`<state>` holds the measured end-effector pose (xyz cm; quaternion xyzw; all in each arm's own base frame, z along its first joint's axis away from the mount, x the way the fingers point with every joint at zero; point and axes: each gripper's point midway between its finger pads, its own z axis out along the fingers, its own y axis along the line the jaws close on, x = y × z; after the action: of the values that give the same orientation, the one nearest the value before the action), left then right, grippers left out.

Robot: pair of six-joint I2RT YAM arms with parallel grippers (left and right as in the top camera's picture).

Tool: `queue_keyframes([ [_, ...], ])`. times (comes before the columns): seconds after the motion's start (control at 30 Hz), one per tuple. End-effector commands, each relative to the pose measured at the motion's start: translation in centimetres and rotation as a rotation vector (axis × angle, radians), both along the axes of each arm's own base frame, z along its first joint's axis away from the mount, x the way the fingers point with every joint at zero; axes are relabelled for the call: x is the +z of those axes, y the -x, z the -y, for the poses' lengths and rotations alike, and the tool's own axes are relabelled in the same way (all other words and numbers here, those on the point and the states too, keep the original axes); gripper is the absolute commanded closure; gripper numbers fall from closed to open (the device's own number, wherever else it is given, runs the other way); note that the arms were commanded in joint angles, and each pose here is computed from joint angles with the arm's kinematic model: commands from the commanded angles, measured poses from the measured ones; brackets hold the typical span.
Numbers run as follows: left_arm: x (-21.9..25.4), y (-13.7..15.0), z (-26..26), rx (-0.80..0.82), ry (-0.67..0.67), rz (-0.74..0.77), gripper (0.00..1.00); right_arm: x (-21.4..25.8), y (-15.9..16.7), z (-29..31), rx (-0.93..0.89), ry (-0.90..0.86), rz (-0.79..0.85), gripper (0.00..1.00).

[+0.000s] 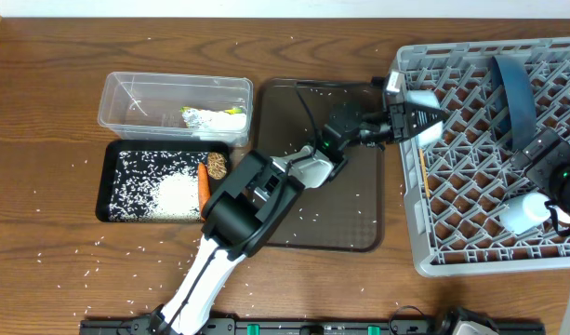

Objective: Sort waste into correct bins and load items into the dishwasher rack
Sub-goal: 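Carry the white bowl with the left gripper into the grey rack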

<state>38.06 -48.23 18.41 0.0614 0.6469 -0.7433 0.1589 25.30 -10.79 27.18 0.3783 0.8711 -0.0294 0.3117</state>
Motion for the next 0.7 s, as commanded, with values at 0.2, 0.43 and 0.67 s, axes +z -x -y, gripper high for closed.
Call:
queue_keyframes([
  [0.2,-1.2,-2.6,-2.6,-0.005,-0.077,0.005,0.02,0.3,0.1,0.3,-0.022,0.0,0.009,0.01],
  [0.43,-2.5,-5.0,-6.1,-0.011,-0.137,-0.049,0.02,0.4,-0.2,-0.1,0.007,-0.009,0.022,0.01],
  [0.67,1.1,-7.0,-10.6,0.014,-0.169,0.035,0.02,1.9,-1.8,-3.8,0.271,-0.066,0.122,0.01],
])
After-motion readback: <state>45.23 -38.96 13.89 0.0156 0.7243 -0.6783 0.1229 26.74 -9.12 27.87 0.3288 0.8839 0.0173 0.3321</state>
